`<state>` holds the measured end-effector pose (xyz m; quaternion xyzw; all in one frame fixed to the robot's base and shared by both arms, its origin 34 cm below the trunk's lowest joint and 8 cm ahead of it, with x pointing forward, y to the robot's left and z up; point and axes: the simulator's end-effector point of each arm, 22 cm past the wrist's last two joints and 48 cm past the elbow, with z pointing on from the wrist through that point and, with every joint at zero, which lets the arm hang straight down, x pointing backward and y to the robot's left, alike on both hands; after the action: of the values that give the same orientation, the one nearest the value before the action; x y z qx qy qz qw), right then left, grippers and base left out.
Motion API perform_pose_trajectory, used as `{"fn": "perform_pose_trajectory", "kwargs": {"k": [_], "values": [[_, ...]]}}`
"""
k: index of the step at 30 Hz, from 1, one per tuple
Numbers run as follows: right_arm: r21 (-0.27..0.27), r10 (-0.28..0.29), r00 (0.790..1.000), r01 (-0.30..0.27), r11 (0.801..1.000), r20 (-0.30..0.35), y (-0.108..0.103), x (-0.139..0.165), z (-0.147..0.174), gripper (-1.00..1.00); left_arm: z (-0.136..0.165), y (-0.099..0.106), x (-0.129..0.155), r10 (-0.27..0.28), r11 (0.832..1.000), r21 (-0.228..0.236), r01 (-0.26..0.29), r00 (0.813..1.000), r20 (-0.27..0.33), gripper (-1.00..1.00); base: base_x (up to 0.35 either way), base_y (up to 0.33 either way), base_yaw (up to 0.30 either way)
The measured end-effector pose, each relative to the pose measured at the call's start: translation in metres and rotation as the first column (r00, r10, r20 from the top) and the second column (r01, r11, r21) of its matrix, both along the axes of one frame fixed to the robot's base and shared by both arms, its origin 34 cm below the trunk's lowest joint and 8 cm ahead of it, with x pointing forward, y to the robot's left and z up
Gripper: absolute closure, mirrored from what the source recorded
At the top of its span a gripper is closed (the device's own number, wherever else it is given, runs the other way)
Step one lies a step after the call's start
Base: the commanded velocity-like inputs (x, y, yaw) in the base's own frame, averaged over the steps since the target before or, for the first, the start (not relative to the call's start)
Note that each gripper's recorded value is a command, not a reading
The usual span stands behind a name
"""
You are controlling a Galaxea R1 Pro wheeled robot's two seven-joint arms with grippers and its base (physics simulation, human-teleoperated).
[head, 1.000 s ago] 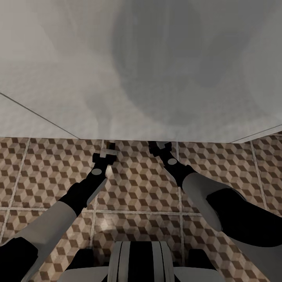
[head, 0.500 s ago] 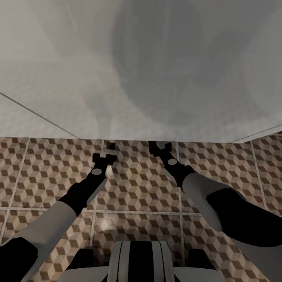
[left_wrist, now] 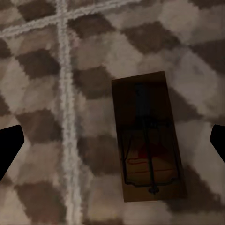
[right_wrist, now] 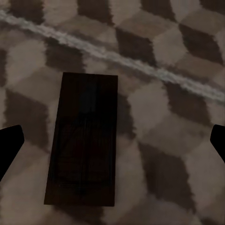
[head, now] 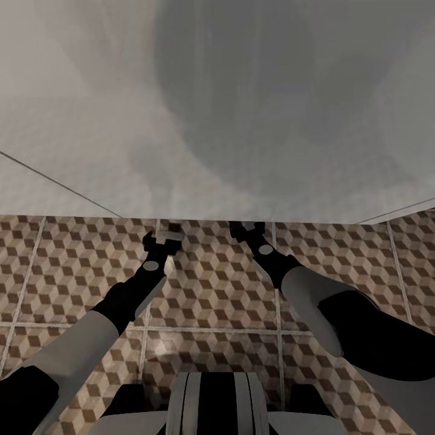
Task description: Take the four mousetraps from the cabinet in the bathroom and place them on the bathroom floor. Make sure all four end up on the same floor surface, and ensure that at least two of them are either under or directly next to the same bathroom sink.
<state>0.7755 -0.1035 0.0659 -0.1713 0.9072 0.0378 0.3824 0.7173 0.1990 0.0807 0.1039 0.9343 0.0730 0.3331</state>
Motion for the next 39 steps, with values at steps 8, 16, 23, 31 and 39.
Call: {"fn": "perform_pose_trajectory", "kwargs": {"k": [8,16,23,31,39], "values": [[0.000,0.000,1.000,0.000,1.000,0.000,0.0000,0.0000,0.0000,-1.00,0.0001,-0.0004,0.0000,-0.001,1.000,0.000,0.001,1.000,0.001,-1.00,0.002,0.000,0.000],[0.000,0.000,1.000,0.000,1.000,0.000,0.0000,0.0000,0.0000,-1.00,0.0001,-0.0005,0.0000,-0.002,1.000,0.000,0.002,1.000,0.001,-1.00,0.000,0.000,0.000],[0.000,0.000,1.000,0.000,1.000,0.000,0.0000,0.0000,0.0000,-1.00,0.0002,-0.0014,-0.0001,-0.001,1.000,0.000,0.001,1.000,0.001,-1.00,0.000,0.000,0.000],[0.000,0.000,1.000,0.000,1.000,0.000,0.0000,-0.0001,-0.0003,-1.00,-0.0009,-0.0060,-0.0015,-0.001,1.000,-0.005,0.001,1.000,-0.004,-1.00,-0.078,0.000,0.000],[0.000,0.000,1.000,0.000,1.000,-0.001,0.0000,-0.0002,-0.0005,-1.00,-0.0030,-0.0054,-0.0035,0.000,1.000,-0.002,0.000,1.000,-0.010,-1.00,-0.290,0.000,0.000]]}}
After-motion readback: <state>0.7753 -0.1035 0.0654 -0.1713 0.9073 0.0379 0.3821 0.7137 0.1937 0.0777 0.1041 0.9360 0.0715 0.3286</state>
